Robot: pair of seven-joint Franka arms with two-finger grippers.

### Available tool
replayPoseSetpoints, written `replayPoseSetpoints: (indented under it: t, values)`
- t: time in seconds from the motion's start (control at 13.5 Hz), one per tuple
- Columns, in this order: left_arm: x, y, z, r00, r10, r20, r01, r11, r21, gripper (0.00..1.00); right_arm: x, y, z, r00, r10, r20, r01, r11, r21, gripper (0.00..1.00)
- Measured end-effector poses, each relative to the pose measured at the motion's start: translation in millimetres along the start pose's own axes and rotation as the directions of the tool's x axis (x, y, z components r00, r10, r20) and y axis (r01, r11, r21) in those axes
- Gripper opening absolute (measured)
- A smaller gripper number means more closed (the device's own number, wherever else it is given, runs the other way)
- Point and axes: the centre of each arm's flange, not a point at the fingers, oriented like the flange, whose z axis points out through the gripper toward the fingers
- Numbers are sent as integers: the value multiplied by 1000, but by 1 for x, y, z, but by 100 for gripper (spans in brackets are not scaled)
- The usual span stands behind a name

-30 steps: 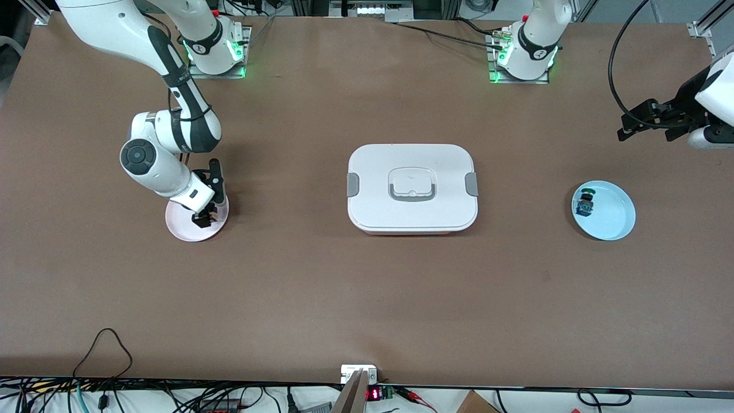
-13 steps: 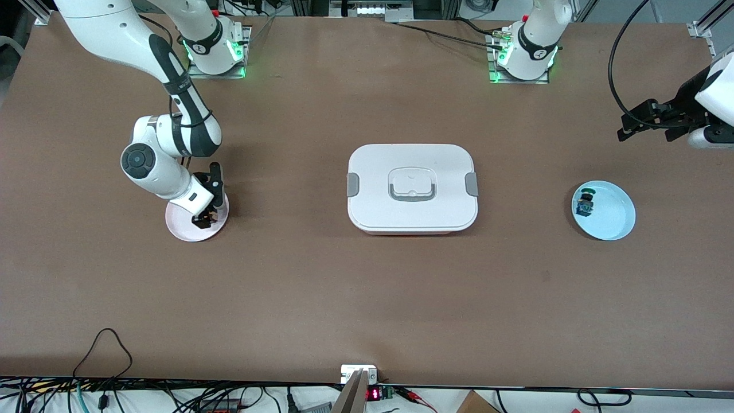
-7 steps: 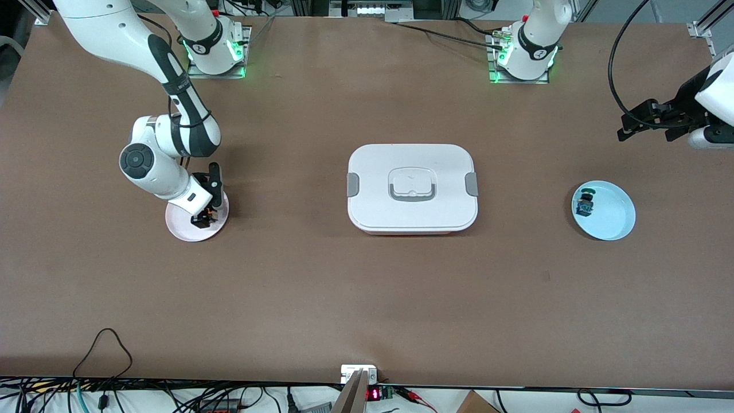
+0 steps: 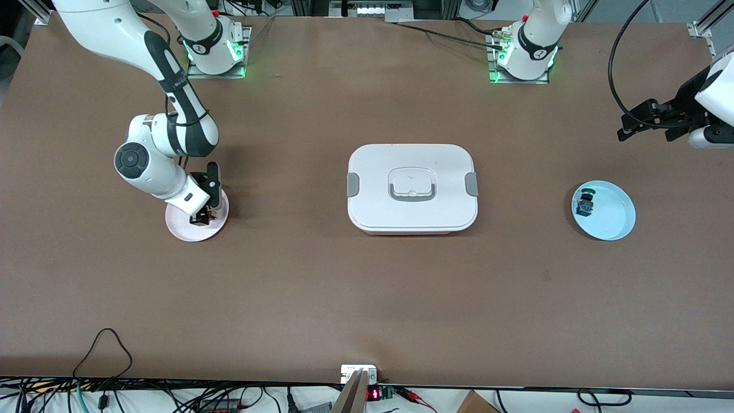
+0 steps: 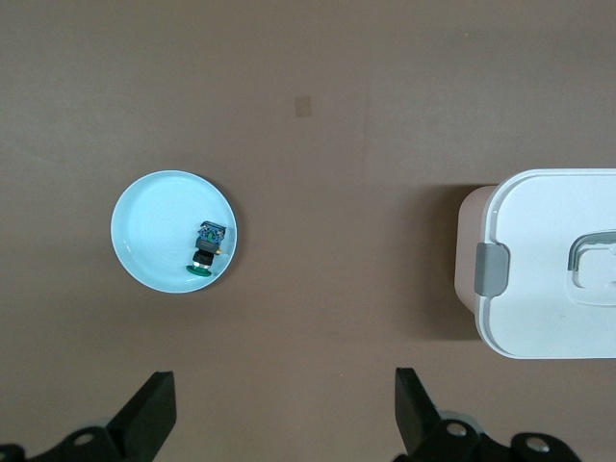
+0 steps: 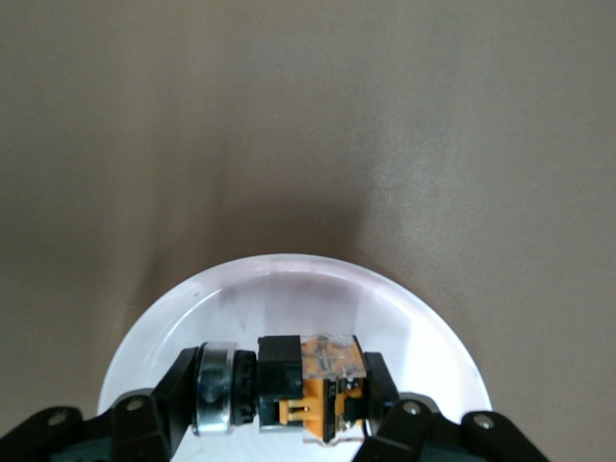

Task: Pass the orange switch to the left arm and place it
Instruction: 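Close the right gripper on the orange switch, then lift the orange switch with the right gripper while the left gripper advances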

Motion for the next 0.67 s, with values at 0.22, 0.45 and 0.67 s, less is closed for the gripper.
replayPoseSetpoints:
  t: [0.22,0.45,0.67]
  values:
    - [0,1,0,1000,1,0,-1,1000,0,100,0,-1,-42,1000,2,-14,-2,999,32,72]
    - [0,2,0,1000,3,1,-3,1000,0,100,-4,-1,-103,1000,10,-29,-8,998,67,72]
    - [0,4,2,1000,6,5,-6,1000,0,100,-19,0,-173,999,34,-40,-30,996,85,72]
